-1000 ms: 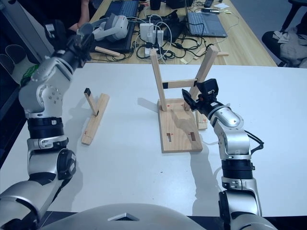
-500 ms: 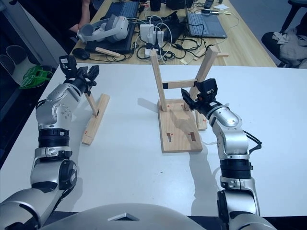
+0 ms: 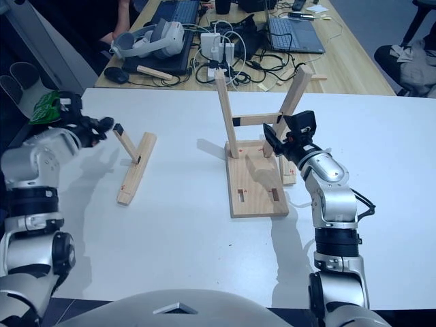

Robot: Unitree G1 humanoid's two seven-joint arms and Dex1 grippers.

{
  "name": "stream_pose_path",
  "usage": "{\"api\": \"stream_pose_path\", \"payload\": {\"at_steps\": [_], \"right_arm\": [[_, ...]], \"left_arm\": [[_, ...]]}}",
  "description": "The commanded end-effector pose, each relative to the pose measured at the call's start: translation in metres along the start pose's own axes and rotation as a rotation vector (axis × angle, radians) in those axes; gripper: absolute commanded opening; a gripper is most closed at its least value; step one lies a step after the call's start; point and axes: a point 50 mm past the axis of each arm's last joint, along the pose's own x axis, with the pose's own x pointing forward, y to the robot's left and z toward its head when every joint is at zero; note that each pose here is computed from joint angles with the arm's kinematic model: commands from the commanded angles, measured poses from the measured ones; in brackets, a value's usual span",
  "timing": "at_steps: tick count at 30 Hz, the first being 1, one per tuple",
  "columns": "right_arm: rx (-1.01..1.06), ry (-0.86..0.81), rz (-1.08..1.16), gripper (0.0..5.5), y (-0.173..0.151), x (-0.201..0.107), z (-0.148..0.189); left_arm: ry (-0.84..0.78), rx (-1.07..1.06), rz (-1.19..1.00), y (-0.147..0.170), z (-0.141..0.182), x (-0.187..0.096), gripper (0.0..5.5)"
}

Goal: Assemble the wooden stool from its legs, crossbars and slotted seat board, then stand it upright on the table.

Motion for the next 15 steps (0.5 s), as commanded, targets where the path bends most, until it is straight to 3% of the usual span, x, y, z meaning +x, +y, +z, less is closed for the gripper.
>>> {"api": "stream_pose_path", "payload": {"at_steps": [1, 9, 15], "right_arm": [[0.006, 0.004, 0.004, 3.0, -0.001, -0.001, 0.001], [0.01, -0.003, 0.004, 3.0, 0.002, 0.0, 0.001], [0.016, -0.007, 0.004, 3.0, 0.002, 0.002, 0.001]], "left_arm": [[0.013, -0.015, -0.084, -0.026, -0.006, -0.003, 2.49], [0.049, 0.026, -0.143, -0.057, -0.013, -0.007, 2.49], [0.051, 0.052, -0.136, -0.058, -0.012, -0.007, 2.49]]}}
